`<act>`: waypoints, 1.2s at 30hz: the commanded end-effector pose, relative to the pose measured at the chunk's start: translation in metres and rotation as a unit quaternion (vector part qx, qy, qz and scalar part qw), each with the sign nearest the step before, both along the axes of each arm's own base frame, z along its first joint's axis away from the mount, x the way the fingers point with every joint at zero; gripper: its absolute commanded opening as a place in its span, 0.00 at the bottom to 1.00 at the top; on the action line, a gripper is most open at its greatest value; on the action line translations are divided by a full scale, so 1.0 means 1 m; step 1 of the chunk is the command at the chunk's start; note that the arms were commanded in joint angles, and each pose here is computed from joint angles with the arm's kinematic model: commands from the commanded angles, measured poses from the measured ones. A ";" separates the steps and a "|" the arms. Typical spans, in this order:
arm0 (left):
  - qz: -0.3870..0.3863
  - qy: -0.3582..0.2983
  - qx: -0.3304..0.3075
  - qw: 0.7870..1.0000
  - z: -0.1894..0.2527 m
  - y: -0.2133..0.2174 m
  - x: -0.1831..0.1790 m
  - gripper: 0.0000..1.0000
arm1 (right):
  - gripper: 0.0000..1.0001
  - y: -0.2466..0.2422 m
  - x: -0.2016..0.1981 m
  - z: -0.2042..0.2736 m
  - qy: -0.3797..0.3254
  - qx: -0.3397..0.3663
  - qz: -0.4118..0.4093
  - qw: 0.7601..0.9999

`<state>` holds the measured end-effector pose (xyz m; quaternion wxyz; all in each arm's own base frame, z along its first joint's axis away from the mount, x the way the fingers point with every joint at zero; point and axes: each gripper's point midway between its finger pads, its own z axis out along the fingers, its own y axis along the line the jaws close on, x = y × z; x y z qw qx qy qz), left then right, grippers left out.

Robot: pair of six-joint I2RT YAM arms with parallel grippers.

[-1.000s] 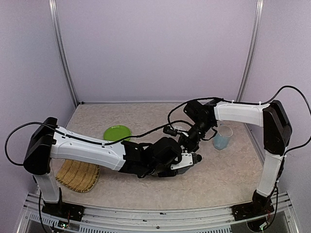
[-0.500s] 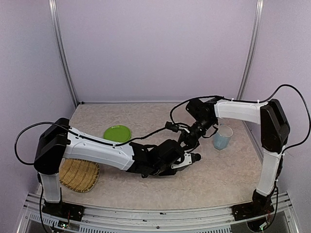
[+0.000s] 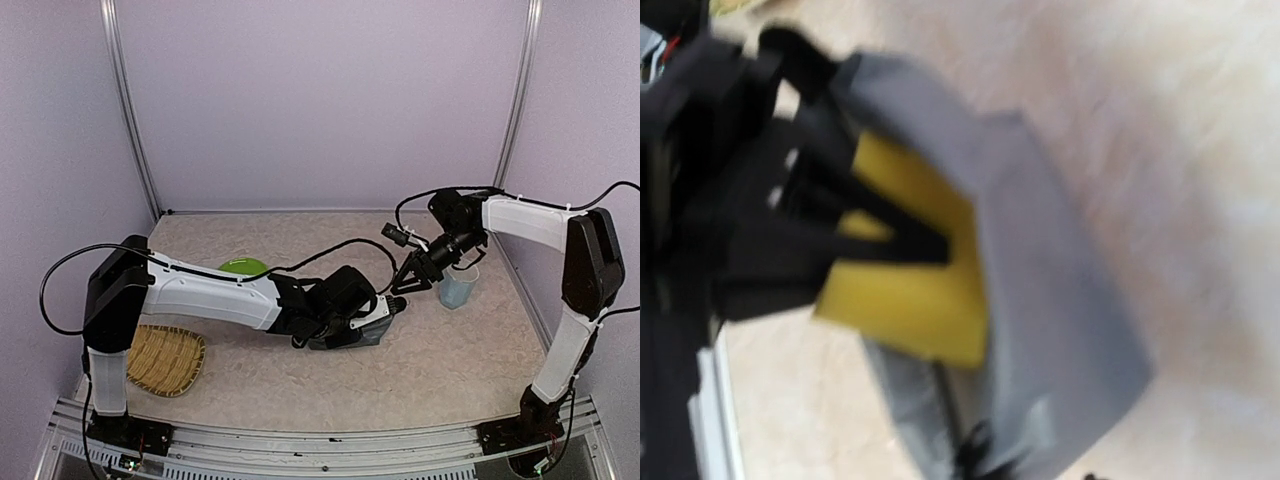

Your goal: Sort the hair-cutting tools

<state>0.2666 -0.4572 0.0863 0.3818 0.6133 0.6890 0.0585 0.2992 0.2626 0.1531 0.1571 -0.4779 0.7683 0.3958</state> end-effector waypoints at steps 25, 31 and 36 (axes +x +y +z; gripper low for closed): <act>0.022 0.101 -0.010 0.995 -0.047 -0.008 0.015 0.00 | 0.00 -0.005 -0.038 0.021 0.190 0.148 0.018 0.970; 0.037 0.074 -0.110 0.990 0.032 -0.013 0.021 0.40 | 0.00 -0.013 -0.027 0.013 0.194 0.147 0.001 0.970; 0.048 0.095 -0.140 0.984 0.057 0.000 0.017 0.53 | 0.00 -0.020 -0.016 0.010 0.193 0.147 -0.013 0.970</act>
